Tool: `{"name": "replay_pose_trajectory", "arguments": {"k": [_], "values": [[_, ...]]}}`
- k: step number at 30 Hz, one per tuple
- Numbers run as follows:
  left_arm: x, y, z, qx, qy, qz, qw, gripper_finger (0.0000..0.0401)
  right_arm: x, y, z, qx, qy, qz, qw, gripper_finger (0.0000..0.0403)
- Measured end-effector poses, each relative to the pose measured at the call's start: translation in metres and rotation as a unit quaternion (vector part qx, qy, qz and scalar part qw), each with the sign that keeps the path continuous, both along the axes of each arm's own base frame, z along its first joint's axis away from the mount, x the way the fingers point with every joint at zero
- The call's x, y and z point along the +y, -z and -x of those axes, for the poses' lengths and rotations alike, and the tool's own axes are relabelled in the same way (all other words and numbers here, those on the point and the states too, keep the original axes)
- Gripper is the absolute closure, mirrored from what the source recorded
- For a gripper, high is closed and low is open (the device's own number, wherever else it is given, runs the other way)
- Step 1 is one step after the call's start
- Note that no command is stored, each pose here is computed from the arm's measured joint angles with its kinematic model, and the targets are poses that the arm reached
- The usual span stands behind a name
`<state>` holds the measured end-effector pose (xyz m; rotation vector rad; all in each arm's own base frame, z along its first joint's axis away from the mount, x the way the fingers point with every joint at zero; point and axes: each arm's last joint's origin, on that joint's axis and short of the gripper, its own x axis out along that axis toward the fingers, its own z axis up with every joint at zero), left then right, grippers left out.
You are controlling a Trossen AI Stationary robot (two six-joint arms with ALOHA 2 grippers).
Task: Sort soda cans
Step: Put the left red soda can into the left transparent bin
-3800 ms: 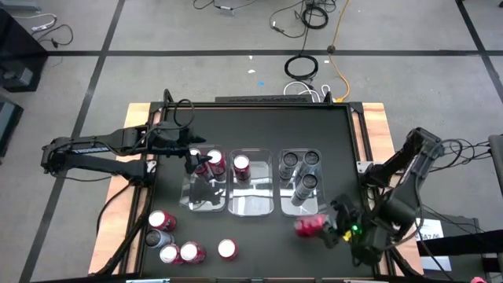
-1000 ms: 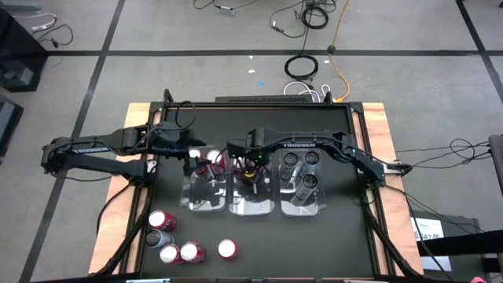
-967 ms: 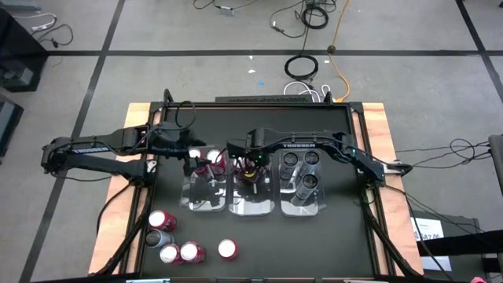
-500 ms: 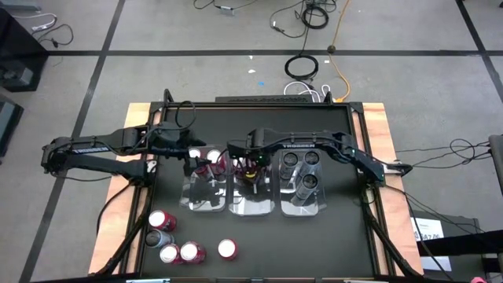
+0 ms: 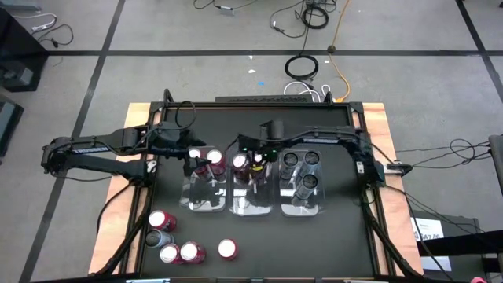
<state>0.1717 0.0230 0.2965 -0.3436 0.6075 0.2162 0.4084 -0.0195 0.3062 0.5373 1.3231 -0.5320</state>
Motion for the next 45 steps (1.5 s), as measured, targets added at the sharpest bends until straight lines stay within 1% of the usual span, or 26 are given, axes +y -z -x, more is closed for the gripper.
{"name": "replay_pose_trajectory", "arguments": {"k": [2,4,5,7,9,12,15,17,19,20,23,25,28,30,32,34,37,41,43,45], "values": [[0.0,0.0,0.0,0.0,0.0,0.0,1.0,0.0016,0.008,-0.018,0.009,-0.025,0.017,-0.001,1.0,0.0053],[0.0,0.0,0.0,0.0,0.0,0.0,1.0,0.0016,0.018,-0.035,0.02,-0.052,0.036,0.01,0.998,0.0053],[0.0,0.0,0.0,0.0,0.001,-0.001,1.0,0.0016,0.024,-0.045,0.026,-0.067,0.047,0.026,0.996,0.0053],[0.0,0.0,0.0,0.001,-0.001,-0.004,1.0,0.0016,0.039,-0.062,0.038,-0.101,0.075,0.076,0.989,0.0053],[0.0,0.0,0.0,0.001,-0.002,-0.005,1.0,0.0016,0.058,-0.077,0.051,-0.141,0.108,0.132,0.975,0.0053],[0.0,0.0,0.0,0.001,-0.003,-0.006,1.0,0.0016,0.091,-0.088,0.068,-0.194,0.147,0.188,0.952,0.0053],[0.0,0.0,0.0,0.001,-0.003,-0.006,1.0,0.0016,0.124,-0.088,0.08,-0.228,0.175,0.208,0.935,0.0053],[0.0,0.0,0.0,0.001,-0.003,-0.006,1.0,0.0016,0.143,-0.082,0.087,-0.24,0.195,0.219,0.926,0.0053],[0.0,0.0,0.0,0.001,-0.003,-0.007,1.0,0.0016,0.162,-0.073,0.088,-0.253,0.207,0.219,0.919,0.0053],[0.0,0.0,0.0,0.0,-0.002,-0.009,1.0,0.0016,0.171,-0.068,0.088,-0.256,0.204,0.219,0.919,0.0053],[0.001,-0.001,-0.001,-0.004,0.011,-0.029,1.0,0.0016,0.189,-0.052,0.085,-0.249,0.197,0.2,0.927,0.0053],[0.0,-0.002,-0.001,-0.005,0.019,-0.039,0.999,0.0016,0.195,-0.043,0.087,-0.234,0.194,0.195,0.933,0.0053],[0.001,-0.003,-0.002,-0.012,0.018,-0.04,0.999,0.0016,0.202,-0.029,0.091,-0.214,0.197,0.192,0.937,0.006],[0.001,-0.003,-0.002,-0.012,0.018,-0.04,0.999,0.0016,0.204,-0.023,0.096,-0.199,0.195,0.189,0.942,0.0078],[0.001,-0.003,-0.002,-0.012,0.017,-0.039,0.999,0.0016,0.203,-0.023,0.103,-0.188,0.19,0.181,0.946,0.0111],[0.001,-0.003,-0.002,-0.012,0.017,-0.039,0.999,0.0016,0.199,-0.027,0.113,-0.182,0.174,0.18,0.951,0.0155],[0.001,-0.003,-0.002,-0.012,0.017,-0.039,0.999,0.0016,0.19,-0.033,0.129,-0.175,0.135,0.188,0.957,0.0233],[0.001,-0.003,-0.002,-0.012,0.017,-0.04,0.999,0.0016,0.167,-0.045,0.162,-0.189,0.076,0.183,0.962,0.0332],[0.001,-0.003,-0.002,-0.012,0.016,-0.04,0.999,0.0016,0.155,-0.045,0.18,-0.205,0.053,0.174,0.962,0.0377],[0.001,-0.003,-0.002,-0.013,0.017,-0.039,0.999,0.0016,0.143,-0.042,0.199,-0.227,0.03,0.162,0.96,0.0395]]}}
